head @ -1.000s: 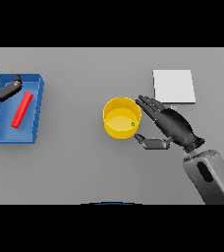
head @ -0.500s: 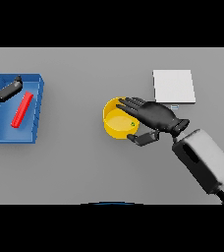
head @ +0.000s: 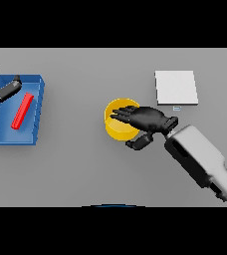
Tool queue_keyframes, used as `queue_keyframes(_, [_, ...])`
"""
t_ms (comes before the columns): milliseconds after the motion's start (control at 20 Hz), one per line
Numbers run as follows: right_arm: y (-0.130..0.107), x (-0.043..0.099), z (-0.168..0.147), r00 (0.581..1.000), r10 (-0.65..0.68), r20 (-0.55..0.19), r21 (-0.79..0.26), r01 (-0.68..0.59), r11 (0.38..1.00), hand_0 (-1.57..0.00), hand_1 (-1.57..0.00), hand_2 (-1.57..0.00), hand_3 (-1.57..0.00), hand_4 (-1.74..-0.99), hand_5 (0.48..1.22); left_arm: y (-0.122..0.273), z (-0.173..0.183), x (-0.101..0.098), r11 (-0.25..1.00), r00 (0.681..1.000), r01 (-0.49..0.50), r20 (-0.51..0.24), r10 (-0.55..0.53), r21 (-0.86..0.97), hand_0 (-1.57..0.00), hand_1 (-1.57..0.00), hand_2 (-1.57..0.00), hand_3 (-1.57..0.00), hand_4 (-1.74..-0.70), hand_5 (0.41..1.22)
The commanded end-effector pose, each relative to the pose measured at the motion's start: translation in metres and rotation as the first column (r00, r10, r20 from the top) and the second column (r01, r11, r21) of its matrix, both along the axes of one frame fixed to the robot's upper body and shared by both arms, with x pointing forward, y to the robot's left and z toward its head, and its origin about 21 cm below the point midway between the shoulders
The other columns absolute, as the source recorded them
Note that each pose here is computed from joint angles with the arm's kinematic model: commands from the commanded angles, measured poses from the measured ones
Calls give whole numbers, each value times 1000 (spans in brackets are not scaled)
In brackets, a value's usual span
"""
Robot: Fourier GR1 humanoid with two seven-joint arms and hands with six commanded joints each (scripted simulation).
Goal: Pick up the red beaker and tilt it to pour out 1 green nut into yellow bowl. Pick up the yellow bowl and place it on the metallic measuring scale.
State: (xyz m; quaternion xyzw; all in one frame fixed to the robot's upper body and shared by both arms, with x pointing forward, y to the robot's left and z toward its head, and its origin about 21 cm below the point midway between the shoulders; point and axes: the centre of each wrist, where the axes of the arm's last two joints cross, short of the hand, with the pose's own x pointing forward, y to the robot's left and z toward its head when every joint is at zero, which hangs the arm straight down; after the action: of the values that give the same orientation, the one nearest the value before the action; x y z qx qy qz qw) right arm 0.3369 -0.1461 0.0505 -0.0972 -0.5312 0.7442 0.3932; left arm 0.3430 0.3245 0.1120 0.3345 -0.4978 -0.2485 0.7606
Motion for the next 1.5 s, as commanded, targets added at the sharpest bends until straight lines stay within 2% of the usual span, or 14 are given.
queue_keyframes(0, [2,0,-1,1000,11,-8,-4,-11,1000,1,1,1,1,-1288,671,1,0,-1,1000,1000,-3,-1,3,-2,1,1,1,1,-798,735])
queue_keyframes(350, [14,4,-6,999,29,-25,-104,-32,994,1,1,1,1,-1304,713,2,-3,-1,1000,1000,-13,-9,13,9,1,1,1,1,-793,731])
queue_keyframes(500, [20,7,-5,1000,20,-18,-136,-22,991,-16,-40,-68,-94,-1339,784,2,-1,-2,1000,1000,-7,5,7,5,1,1,1,1,-792,725])
queue_keyframes(550, [22,5,-4,999,31,-14,-143,-32,989,-93,-107,-133,-160,-1362,820,1,4,2,1000,1000,-8,10,8,1,1,1,1,1,-792,723])
queue_keyframes(600, [21,5,-3,999,39,-13,-147,-40,988,-258,-236,-233,-249,-1387,900,1,2,-1,1000,1000,-9,2,9,1,1,1,1,1,-793,722])
queue_keyframes(650, [20,5,-4,999,41,-17,-153,-43,987,-508,-437,-388,-359,-1425,964,5,3,0,1000,1000,-12,0,12,1,1,1,1,1,-793,723])
queue_keyframes(700, [17,4,-4,999,43,-23,-159,-46,986,-721,-664,-624,-472,-1488,1016,4,0,-1,1000,1000,-12,7,12,-1,1,1,1,1,-795,725])
queue_keyframes(750, [17,5,-2,998,46,-45,-164,-53,985,-891,-846,-814,-594,-1534,1057,4,2,-2,1000,1000,-8,17,8,1,1,1,1,1,-796,726])
queue_keyframes(850, [15,5,-1,996,53,-73,-174,-65,983,-1136,-1107,-1086,-867,-1604,1116,2,4,-2,1000,1000,-8,10,8,0,1,1,1,1,-799,728])
queue_keyframes(900, [15,6,0,996,53,-78,-179,-66,982,-1223,-1200,-1183,-932,-1628,1137,-1,3,-2,1000,1000,-4,8,4,0,1,1,1,1,-799,727])
queue_keyframes(1050, [13,3,2,995,43,-88,-180,-58,982,-1393,-1381,-1314,-1142,-1682,1178,1,7,-1,1000,1000,-17,8,17,-1,1,1,1,1,-802,725])
queue_keyframes(1300, [11,5,9,997,40,-68,-165,-51,985,-1513,-1509,-1453,-1192,-1722,1207,1,4,-5,1000,1000,-8,8,8,5,1,1,1,1,-803,725])
queue_keyframes(1400, [9,5,24,997,47,-54,-137,-54,989,-1534,-1531,-1490,-1192,-1729,1212,1,4,-4,1000,1000,-5,9,5,2,1,1,1,1,-801,724])
queue_keyframes(1450, [7,6,33,997,52,-48,-139,-58,989,-1541,-1539,-1470,-1268,-1731,1214,-1,5,-3,1000,1000,-9,9,9,-1,1,1,1,1,-801,723])
